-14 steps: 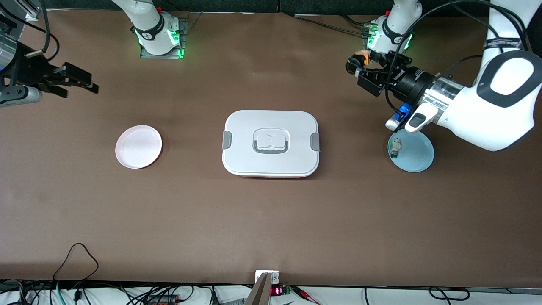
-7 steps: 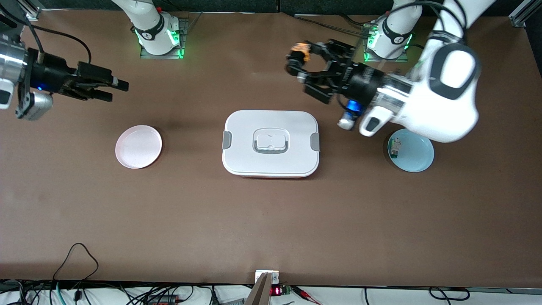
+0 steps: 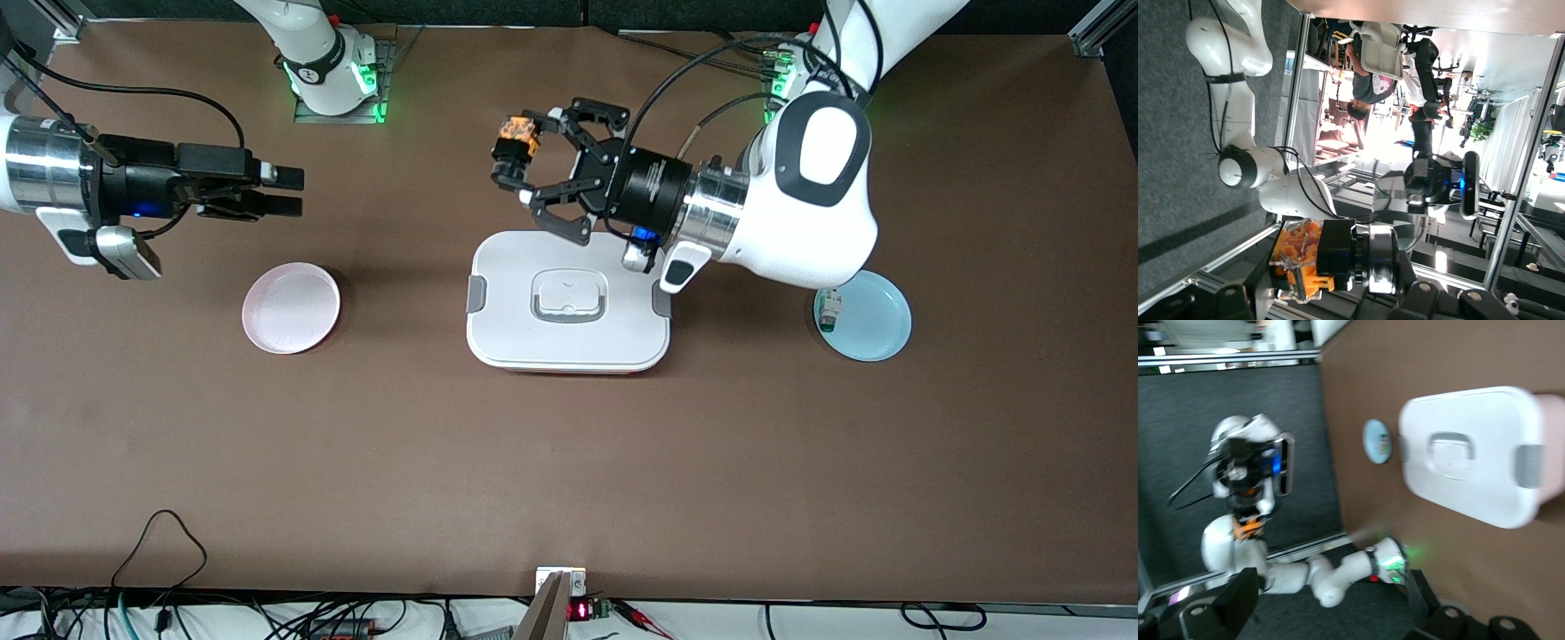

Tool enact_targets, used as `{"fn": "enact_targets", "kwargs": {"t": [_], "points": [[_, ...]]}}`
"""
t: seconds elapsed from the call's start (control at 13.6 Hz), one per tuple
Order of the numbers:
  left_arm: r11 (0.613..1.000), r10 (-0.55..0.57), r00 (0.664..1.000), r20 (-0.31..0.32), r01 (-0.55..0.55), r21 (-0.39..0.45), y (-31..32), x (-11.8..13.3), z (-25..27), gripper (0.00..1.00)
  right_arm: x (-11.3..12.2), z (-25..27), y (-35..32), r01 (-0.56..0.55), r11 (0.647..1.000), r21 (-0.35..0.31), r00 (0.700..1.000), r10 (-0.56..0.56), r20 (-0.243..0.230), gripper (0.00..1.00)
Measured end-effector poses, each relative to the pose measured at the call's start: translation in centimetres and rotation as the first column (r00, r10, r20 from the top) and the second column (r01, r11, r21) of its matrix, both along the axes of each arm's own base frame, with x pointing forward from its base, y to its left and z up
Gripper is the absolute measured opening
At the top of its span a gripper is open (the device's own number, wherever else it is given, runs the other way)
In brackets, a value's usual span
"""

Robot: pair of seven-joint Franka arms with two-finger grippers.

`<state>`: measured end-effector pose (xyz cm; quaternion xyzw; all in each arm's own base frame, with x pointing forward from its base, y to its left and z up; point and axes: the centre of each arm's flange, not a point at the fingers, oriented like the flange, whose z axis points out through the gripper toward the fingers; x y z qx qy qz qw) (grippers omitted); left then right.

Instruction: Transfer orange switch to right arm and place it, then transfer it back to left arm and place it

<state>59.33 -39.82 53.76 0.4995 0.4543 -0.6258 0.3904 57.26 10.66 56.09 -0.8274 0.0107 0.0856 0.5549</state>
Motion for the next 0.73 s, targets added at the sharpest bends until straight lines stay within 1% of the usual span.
{"fn": "enact_targets", "kwargs": {"t": [0.15,0.22,0.37,0.51,0.73], "points": [[1.000,0.007,1.000,-0.004,-0.007,-0.003,0.3,0.5,0.1,0.72,-0.2,-1.7,0.9,-0.025,0.998,0.058,0.998,0.021,0.060,1.00],[1.000,0.007,1.000,-0.007,-0.007,-0.003,0.3,0.6,0.3,0.72,-0.4,-3.0,1.3,-0.032,0.993,0.110,0.996,0.022,0.083,1.00],[1.000,0.008,1.000,-0.010,-0.008,-0.003,0.3,0.6,0.5,0.72,-0.7,-5.7,1.9,-0.023,0.974,0.227,0.994,-0.002,0.109,1.00],[1.000,0.007,1.000,-0.015,-0.007,-0.001,0.3,0.6,0.5,0.72,-1.1,-7.1,3.2,-0.019,0.956,0.293,0.993,-0.015,0.114,1.00],[1.000,0.007,1.000,-0.019,-0.007,0.000,0.3,0.6,0.5,0.72,-1.3,-6.5,6.9,-0.003,0.933,0.360,0.993,-0.039,0.109,1.00]]}}
